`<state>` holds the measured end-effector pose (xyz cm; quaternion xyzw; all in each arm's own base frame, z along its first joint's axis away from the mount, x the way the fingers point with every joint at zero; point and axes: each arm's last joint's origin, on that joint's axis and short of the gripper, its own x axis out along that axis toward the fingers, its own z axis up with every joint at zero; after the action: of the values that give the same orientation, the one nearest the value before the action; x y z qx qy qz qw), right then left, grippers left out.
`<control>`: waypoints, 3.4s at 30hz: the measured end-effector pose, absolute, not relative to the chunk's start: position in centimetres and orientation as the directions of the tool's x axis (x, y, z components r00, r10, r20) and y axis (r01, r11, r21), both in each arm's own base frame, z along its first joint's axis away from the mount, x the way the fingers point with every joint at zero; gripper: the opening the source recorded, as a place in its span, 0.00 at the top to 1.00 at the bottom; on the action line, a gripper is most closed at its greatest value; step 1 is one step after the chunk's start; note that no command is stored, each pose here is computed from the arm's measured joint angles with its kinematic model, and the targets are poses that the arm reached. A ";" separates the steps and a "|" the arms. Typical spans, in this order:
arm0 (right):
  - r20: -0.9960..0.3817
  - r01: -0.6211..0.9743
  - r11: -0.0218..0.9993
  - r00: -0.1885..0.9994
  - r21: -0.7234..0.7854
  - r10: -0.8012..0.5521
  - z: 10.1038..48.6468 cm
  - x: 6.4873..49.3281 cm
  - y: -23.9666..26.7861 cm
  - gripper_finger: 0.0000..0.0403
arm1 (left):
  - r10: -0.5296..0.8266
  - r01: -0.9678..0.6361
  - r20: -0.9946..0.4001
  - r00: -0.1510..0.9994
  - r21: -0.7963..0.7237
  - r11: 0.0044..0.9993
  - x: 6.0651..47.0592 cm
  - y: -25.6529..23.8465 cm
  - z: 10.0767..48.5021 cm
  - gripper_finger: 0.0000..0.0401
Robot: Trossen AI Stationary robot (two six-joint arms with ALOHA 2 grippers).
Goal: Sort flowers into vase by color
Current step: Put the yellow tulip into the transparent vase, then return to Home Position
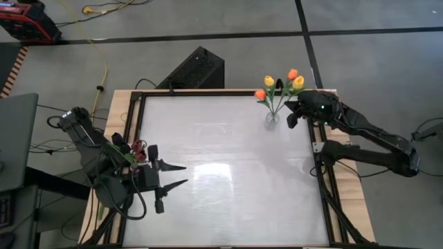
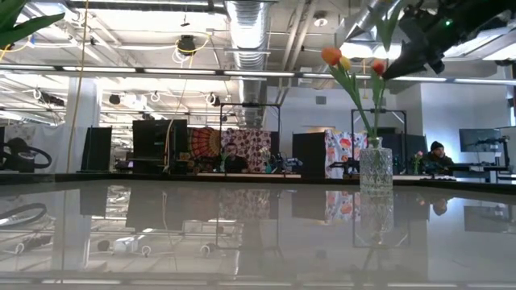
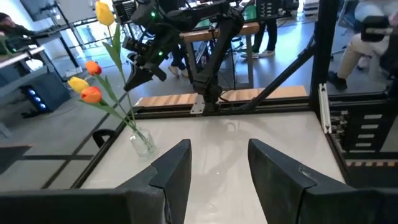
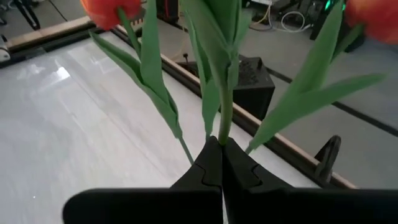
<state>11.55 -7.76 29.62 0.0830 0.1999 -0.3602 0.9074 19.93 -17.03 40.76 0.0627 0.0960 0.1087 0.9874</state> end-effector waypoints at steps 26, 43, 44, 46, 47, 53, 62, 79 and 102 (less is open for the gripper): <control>-0.637 0.693 0.718 0.525 -0.065 -0.564 26.0 15.4 -10.2 0.88 | 0.194 -0.140 -0.200 0.961 0.254 0.957 19.6 -16.0 41.1 0.63; -0.767 0.660 0.742 0.417 -0.113 -0.488 28.6 14.7 -9.7 0.50 | 0.174 -0.115 -0.226 0.958 0.253 0.961 19.1 -15.5 41.1 0.63; -0.773 0.654 0.749 0.421 -0.105 -0.475 28.9 14.6 -9.5 0.50 | 0.173 -0.115 -0.220 0.960 0.252 0.961 18.9 -15.3 41.3 0.63; -0.780 0.634 0.769 0.441 -0.081 -0.445 29.5 14.7 -9.2 0.49 | 0.176 -0.124 -0.206 0.963 0.246 0.961 18.4 -14.6 41.8 0.63; -0.783 0.619 0.783 0.457 -0.061 -0.422 29.6 14.7 -8.9 0.49 | 0.180 -0.129 -0.197 0.964 0.245 0.961 18.1 -14.1 42.2 0.63; -0.765 0.500 0.865 0.575 0.048 -0.290 30.3 14.4 -6.9 0.53 | 0.254 -0.213 -0.153 0.955 0.242 0.946 15.7 -9.7 44.2 0.63; -0.511 0.318 0.942 0.831 0.108 -0.222 30.4 12.4 -3.3 0.61 | 0.391 -0.349 -0.191 0.900 0.218 0.911 11.6 -3.5 44.4 0.63; -0.171 0.185 0.959 0.974 0.215 -0.149 23.5 10.1 -1.6 0.88 | 0.554 -0.559 0.093 0.827 0.035 0.829 0.7 2.0 38.4 0.63; -0.164 0.188 0.953 0.975 0.240 -0.151 23.5 10.2 -1.6 0.95 | 0.866 -0.866 0.015 0.500 0.026 0.500 0.8 2.7 29.5 0.63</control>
<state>10.18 -1.57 23.49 0.1278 0.0721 -0.0860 0.9854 0.84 2.66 29.55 0.0148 -0.0001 0.5000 0.8659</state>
